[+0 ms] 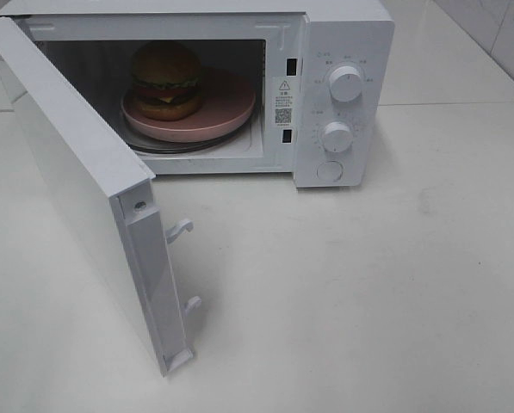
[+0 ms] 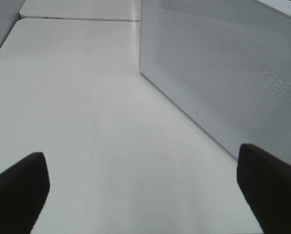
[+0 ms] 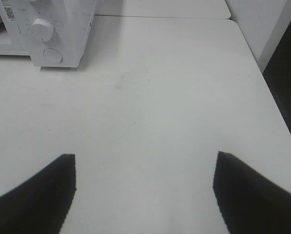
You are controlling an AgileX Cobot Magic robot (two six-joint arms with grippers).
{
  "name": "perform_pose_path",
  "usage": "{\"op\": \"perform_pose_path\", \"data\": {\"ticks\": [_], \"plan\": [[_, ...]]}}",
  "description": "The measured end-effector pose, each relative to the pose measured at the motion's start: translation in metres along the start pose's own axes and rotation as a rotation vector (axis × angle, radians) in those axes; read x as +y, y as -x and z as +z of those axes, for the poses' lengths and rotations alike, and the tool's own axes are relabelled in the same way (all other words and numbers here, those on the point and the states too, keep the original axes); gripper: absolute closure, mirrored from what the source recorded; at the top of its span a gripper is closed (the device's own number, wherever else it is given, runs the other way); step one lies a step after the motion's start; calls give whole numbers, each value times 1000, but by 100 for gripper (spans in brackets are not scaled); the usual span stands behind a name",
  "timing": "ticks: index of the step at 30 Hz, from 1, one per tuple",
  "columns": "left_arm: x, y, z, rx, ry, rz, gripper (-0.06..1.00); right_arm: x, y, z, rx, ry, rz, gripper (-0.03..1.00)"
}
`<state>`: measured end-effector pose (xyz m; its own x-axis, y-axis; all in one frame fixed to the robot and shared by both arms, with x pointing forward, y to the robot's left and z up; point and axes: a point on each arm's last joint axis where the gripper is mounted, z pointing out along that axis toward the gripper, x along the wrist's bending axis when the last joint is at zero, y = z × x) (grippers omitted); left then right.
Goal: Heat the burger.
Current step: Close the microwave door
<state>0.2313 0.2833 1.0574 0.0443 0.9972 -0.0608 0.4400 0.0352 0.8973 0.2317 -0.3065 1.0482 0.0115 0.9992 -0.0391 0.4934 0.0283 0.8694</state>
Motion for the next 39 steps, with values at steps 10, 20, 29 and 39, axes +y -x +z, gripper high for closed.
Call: {"op": "perform_pose_path", "data": {"ticks": [10,20,29,39], "plan": [[27,-6,17,18,38,-23,18,0,0,0,0,0,0,21],[48,-13,42,46,85,-42,79,0,0,0,0,0,0,21],[60,-27,86,97,140,-71,94,0,0,0,0,0,0,21],[50,-42,121,190,315,-55,94,0,0,0,0,0,0,21]]}}
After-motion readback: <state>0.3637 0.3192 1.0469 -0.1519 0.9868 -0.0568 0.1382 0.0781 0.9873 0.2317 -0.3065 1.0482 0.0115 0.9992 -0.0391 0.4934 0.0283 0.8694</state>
